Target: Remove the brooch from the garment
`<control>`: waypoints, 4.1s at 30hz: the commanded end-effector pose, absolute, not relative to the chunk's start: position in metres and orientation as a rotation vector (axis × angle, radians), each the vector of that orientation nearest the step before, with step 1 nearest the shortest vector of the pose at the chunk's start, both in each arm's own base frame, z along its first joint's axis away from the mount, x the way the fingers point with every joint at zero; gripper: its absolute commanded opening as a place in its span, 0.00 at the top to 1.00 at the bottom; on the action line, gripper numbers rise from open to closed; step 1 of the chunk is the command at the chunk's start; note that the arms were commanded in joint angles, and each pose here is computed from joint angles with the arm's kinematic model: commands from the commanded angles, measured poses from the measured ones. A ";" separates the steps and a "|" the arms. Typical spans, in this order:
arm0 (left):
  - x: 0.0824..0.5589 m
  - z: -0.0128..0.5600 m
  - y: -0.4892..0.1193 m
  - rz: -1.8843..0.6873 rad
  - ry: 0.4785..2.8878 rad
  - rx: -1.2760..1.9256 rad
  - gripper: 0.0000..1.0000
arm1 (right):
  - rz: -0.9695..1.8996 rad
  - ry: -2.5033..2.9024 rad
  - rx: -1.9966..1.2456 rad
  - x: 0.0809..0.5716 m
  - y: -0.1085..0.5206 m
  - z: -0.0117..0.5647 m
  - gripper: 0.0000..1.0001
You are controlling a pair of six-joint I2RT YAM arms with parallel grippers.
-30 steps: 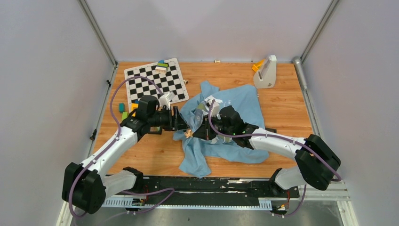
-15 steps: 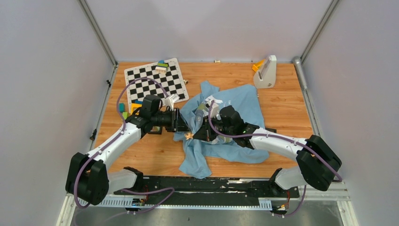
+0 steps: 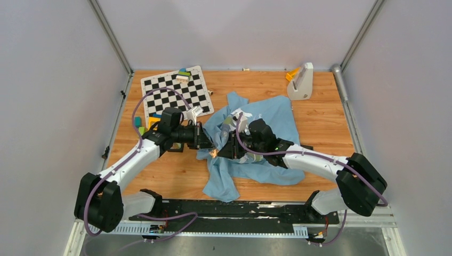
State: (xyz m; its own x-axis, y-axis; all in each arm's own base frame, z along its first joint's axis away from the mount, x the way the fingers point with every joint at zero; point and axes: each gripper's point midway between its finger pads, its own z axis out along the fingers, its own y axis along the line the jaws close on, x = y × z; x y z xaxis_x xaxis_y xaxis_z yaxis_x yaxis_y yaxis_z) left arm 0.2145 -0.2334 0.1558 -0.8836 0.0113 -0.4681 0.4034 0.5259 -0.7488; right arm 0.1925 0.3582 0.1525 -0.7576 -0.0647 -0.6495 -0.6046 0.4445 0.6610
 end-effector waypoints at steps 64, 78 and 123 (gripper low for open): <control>0.224 0.236 -0.229 -1.496 1.922 -0.071 1.00 | 1.412 1.967 0.135 0.213 0.371 0.207 0.49; 0.229 0.229 -0.217 -1.358 1.949 -0.076 1.00 | 1.333 1.997 0.186 0.216 0.357 0.199 0.55; 0.246 0.125 -0.122 -0.359 2.589 -0.312 1.00 | 1.022 1.914 -0.259 0.232 0.359 0.186 1.00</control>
State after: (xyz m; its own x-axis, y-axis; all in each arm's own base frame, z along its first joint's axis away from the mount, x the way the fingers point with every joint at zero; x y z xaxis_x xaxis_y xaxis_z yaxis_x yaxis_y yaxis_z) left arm 0.2488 -0.1482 0.1439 -0.8184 -0.2714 -0.5065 -0.0164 0.8921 -0.4514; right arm 0.2317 0.3730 0.1671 -0.6085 0.1779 -0.7734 -0.5393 0.6222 0.5675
